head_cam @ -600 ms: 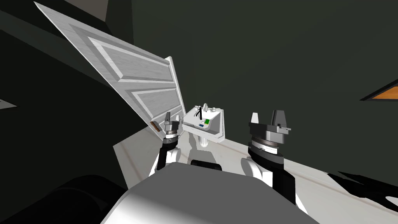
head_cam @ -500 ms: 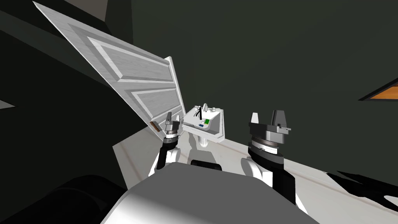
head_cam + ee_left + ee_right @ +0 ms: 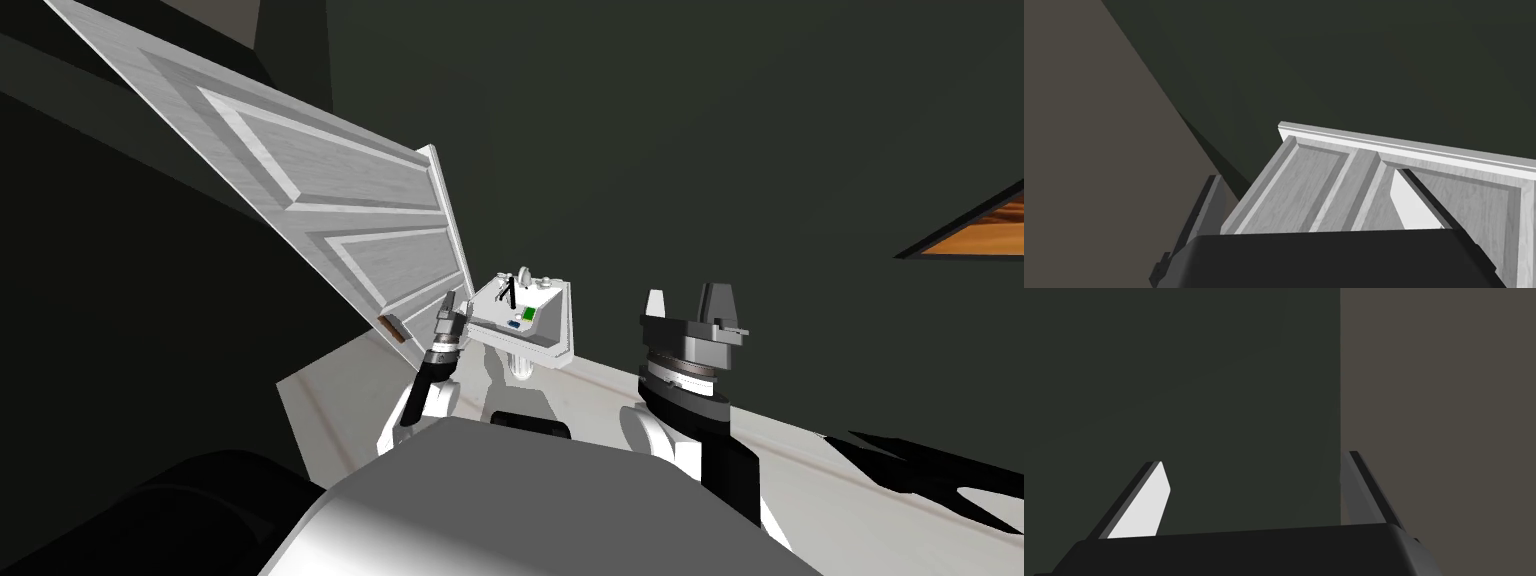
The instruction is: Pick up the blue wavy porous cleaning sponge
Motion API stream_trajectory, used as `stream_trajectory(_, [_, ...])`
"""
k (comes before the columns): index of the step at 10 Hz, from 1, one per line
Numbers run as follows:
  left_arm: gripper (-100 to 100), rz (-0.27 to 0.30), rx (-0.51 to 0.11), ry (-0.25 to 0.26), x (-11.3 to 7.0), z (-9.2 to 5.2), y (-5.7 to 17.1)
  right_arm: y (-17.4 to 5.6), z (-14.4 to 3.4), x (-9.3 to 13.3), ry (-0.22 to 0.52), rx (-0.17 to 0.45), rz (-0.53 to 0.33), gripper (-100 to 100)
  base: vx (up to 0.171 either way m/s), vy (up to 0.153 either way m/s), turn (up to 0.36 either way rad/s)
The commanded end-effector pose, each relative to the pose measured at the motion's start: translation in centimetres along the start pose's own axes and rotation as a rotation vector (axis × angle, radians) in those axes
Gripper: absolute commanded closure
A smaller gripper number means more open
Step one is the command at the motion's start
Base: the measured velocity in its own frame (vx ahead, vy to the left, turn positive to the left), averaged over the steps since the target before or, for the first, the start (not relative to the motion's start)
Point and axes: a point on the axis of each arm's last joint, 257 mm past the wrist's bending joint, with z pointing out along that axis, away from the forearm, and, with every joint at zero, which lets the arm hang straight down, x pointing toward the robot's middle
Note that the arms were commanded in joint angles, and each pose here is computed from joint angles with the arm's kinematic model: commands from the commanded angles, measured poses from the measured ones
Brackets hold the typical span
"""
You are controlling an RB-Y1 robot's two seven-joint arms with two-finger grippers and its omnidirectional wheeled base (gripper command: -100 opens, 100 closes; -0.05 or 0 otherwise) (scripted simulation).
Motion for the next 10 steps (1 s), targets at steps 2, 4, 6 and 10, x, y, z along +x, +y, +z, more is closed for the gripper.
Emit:
stream_trajectory(2, [-100, 0.032, -0.081, 0.022, 0.0, 0.3, 2.8, 0.0, 0.0, 0.0, 0.000, 0.000, 0.000, 0, 0.032, -0.028, -0.065])
stream_trajectory(4, [-100, 0.055, -0.135, 0.034, -0.1, 0.3, 4.5, 0.0, 0.0, 0.0, 0.000, 0.000, 0.000, 0, 0.026, -0.023, -0.062])
stream_trajectory(6, [-100, 0.078, -0.184, 0.044, -0.3, 0.3, 6.2, 0.0, 0.0, 0.0, 0.000, 0.000, 0.000, 0, 0.012, -0.010, -0.033])
stream_trajectory(10, [-100, 0.104, -0.268, 0.050, -0.7, 0.0, 8.7, 0.0, 0.0, 0.0, 0.000, 0.000, 0.000, 0, 0.023, -0.021, -0.047])
